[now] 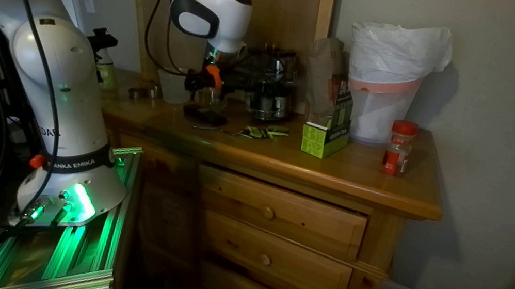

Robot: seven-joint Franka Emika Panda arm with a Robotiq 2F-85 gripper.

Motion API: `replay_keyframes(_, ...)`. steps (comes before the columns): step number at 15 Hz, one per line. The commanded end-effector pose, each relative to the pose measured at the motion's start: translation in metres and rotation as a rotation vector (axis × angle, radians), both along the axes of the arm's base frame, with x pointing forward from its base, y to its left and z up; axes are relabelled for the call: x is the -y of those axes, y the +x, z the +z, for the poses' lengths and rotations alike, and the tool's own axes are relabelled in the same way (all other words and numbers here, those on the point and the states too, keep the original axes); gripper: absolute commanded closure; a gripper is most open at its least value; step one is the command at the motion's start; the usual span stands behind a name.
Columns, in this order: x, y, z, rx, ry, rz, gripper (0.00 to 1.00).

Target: Put the remote control in the clear jug.

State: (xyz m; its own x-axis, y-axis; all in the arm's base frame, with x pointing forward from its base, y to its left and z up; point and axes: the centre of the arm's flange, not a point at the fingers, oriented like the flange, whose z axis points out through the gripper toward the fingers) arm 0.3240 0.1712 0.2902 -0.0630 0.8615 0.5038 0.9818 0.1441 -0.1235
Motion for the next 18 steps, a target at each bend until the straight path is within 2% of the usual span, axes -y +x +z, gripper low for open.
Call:
replay_keyframes(1,0.000,0.000,-0.002,-0.003,0.005,0.002,0.00)
replay_keyframes(5,0.010,0.016,-0.025,-0.049,0.041,-0.074,0.00)
replay_keyframes(8,0.026,0.025,-0.043,-0.166,0.140,-0.040,0.00)
replay_keyframes(9,0.018,0.008,-0.025,-0.104,0.076,-0.044,0.00)
replay_keyframes(13,0.029,0.016,-0.038,-0.154,0.111,-0.041,0.00)
replay_keyframes(16,0.024,0.016,-0.045,-0.014,0.232,0.003,0.00)
replay_keyframes(18,0.024,0.017,-0.044,0.042,0.309,0.053,0.00)
